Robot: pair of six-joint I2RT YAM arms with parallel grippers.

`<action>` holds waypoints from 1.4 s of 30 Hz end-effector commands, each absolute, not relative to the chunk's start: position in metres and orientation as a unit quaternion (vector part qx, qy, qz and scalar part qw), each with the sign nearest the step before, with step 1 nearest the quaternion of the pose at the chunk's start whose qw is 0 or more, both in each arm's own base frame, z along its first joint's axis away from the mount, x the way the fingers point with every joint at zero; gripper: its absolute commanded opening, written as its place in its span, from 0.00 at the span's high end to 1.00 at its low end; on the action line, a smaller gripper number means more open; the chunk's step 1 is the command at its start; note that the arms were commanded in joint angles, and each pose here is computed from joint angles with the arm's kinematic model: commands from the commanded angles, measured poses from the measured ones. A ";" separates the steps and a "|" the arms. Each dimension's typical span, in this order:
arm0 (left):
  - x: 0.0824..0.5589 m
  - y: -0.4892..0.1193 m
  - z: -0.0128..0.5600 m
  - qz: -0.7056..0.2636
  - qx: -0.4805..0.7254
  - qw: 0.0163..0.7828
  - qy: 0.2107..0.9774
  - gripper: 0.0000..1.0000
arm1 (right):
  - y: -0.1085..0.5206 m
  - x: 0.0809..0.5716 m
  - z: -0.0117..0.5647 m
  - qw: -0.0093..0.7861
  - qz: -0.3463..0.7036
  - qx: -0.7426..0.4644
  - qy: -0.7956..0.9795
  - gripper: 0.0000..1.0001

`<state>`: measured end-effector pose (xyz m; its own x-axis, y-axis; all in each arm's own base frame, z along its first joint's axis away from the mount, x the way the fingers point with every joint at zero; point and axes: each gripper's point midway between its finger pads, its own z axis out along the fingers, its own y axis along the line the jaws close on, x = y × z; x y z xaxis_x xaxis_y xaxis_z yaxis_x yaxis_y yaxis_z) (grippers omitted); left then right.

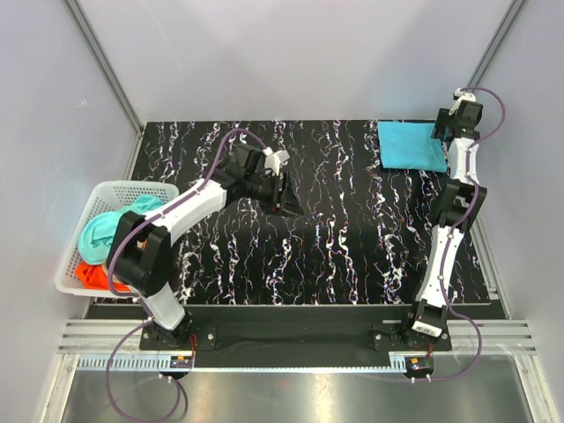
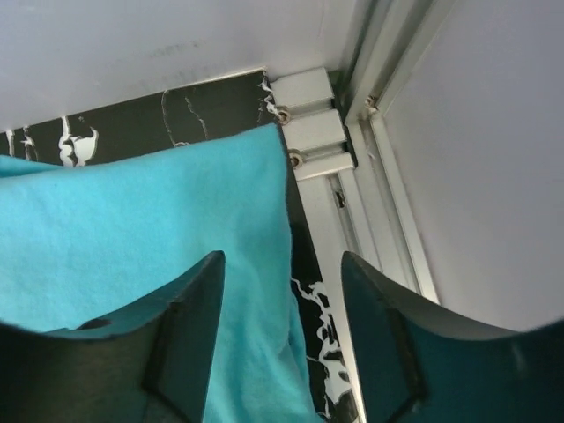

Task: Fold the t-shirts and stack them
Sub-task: Neatly place the folded tshirt to the corner

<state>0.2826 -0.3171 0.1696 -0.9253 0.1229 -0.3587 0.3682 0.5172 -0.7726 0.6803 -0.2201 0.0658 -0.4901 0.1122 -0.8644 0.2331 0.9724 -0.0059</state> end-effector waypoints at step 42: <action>0.216 -0.204 0.360 -0.443 0.170 0.499 0.725 0.01 | 0.102 0.210 0.343 0.472 0.373 0.129 0.788 0.00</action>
<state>0.2324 -0.2018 0.3506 -0.4616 -0.2009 -0.8641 0.6383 0.6012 -0.4808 0.2135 0.0974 0.3372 -0.5185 0.5447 -0.6592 -0.1294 0.7120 0.6901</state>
